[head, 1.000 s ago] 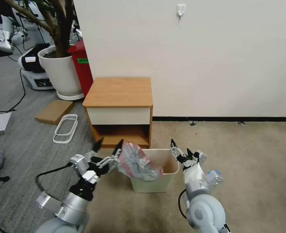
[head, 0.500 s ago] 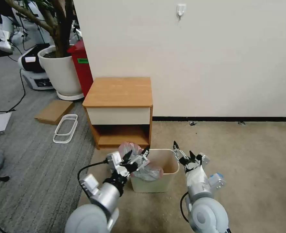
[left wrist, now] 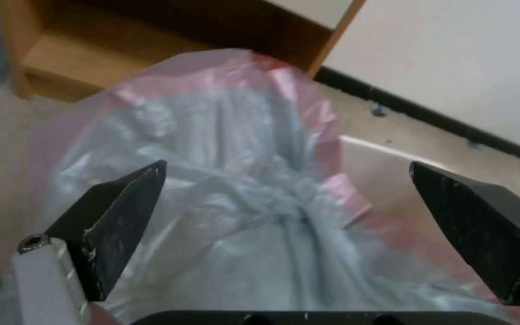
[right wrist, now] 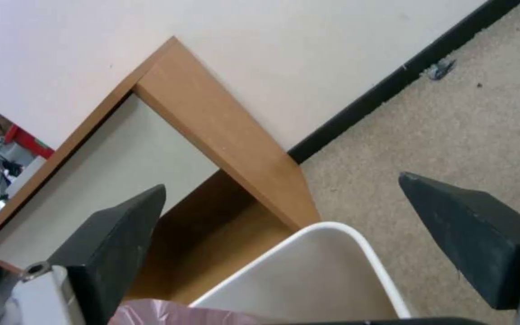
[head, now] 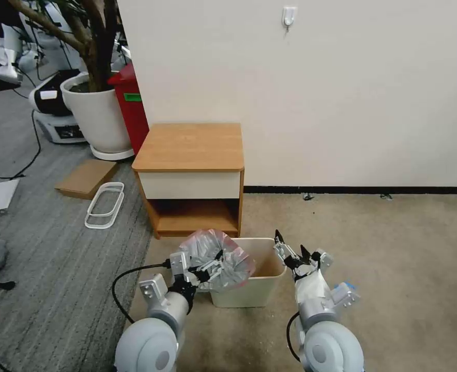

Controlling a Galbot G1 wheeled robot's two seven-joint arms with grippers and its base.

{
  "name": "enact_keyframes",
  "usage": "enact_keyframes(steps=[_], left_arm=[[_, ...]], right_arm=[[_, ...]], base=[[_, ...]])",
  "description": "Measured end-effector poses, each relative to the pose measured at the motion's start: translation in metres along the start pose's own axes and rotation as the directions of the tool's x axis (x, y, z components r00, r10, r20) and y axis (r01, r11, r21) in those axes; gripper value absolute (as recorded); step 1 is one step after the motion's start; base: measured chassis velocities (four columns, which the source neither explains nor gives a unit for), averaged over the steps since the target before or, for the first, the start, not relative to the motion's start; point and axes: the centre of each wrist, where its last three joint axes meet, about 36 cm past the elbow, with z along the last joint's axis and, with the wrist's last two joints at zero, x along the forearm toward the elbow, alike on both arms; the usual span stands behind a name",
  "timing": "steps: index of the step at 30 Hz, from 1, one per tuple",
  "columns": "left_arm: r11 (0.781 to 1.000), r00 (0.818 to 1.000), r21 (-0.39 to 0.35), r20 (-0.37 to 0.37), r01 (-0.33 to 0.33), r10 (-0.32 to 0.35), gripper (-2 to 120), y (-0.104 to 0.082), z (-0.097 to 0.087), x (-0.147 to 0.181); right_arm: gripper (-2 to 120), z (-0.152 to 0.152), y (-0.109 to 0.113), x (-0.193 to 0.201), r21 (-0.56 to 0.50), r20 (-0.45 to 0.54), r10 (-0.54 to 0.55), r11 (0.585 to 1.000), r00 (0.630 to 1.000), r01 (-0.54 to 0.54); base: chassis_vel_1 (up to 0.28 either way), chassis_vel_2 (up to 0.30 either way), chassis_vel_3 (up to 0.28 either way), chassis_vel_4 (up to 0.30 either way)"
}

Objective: Pick up the garbage bag from the table and place it over the trash can.

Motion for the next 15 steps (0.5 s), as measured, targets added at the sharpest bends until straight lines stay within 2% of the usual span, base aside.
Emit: enact_keyframes(steps=[9, 11, 15], left_arm=[[0.999, 0.998, -0.018, -0.044, 0.045, -0.045, 95, 0.009, 0.002, -0.008], [0.998, 0.996, -0.029, -0.055, 0.061, -0.063, 84, 0.012, 0.001, -0.011], [0.997, 0.996, -0.039, -0.062, 0.066, -0.069, 77, 0.014, 0.000, -0.013]], right_arm=[[98, 0.003, -0.003, -0.002, 0.005, 0.001, 0.007, 1.000, 1.000, -0.007], [97, 0.003, -0.005, -0.003, 0.007, 0.003, 0.012, 1.000, 1.000, -0.012], [97, 0.004, -0.007, -0.004, 0.008, 0.003, 0.015, 1.000, 1.000, -0.015]], base=[[0.000, 0.000, 0.000, 0.000], [0.000, 0.000, 0.000, 0.000], [0.000, 0.000, 0.000, 0.000]])
